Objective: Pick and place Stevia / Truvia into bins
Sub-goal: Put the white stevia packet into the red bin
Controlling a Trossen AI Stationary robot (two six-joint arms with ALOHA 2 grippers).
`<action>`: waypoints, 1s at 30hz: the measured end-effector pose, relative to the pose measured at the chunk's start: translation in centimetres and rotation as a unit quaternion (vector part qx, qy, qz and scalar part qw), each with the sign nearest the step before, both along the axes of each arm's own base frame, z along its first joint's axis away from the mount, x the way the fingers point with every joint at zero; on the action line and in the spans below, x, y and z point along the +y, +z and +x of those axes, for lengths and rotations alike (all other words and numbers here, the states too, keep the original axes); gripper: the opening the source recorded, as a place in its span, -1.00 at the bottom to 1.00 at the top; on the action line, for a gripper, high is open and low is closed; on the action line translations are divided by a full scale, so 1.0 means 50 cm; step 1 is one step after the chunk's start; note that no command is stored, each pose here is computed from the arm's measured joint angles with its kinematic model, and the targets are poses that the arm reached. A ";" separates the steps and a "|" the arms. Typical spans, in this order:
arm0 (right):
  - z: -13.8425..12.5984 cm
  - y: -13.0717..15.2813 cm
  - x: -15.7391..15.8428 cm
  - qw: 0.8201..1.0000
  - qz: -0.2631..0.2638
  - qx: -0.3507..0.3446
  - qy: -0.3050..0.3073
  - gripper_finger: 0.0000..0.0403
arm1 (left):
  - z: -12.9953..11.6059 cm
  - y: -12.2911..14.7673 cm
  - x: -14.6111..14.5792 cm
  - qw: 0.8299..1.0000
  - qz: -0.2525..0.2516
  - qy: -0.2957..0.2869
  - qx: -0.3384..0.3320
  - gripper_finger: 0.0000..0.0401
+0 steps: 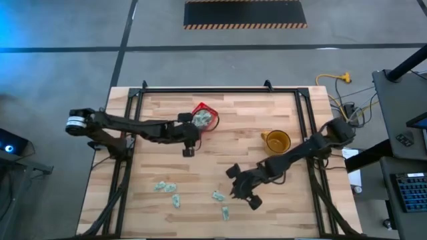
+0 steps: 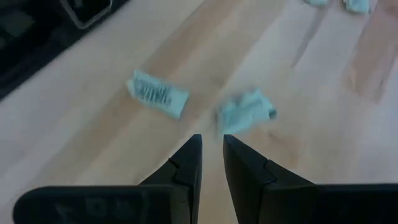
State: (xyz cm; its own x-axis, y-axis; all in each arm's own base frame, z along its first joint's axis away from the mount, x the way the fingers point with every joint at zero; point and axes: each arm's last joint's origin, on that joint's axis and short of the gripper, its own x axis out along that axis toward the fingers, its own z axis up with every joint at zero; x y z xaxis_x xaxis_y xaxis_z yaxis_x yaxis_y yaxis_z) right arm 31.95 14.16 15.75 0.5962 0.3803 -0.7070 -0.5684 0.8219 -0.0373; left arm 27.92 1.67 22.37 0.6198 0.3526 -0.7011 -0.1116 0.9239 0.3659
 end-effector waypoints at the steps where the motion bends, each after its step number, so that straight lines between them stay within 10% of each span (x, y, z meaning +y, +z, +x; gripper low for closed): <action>1: 0.004 -0.003 0.002 1.000 -0.001 0.002 0.000 -0.72 | -0.004 0.001 -0.006 1.000 0.000 -0.005 0.003 -0.34; 19: 0.030 -0.017 0.025 0.998 0.046 0.020 0.028 -0.71 | -0.010 -0.007 -0.011 0.999 0.044 0.017 0.012 -0.34; 30: 0.057 -0.051 0.024 1.000 -0.005 -0.022 0.001 -0.37 | -0.010 -0.007 -0.011 0.999 0.045 0.017 0.013 -0.34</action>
State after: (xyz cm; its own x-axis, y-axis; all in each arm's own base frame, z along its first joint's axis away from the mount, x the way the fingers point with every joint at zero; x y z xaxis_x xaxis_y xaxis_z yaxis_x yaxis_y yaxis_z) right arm 34.80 15.34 13.22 0.6260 0.3743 -0.6841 -0.5678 0.8201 -0.0708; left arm 27.41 1.10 22.03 0.5889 0.4350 -0.6811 -0.1325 0.8834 0.4496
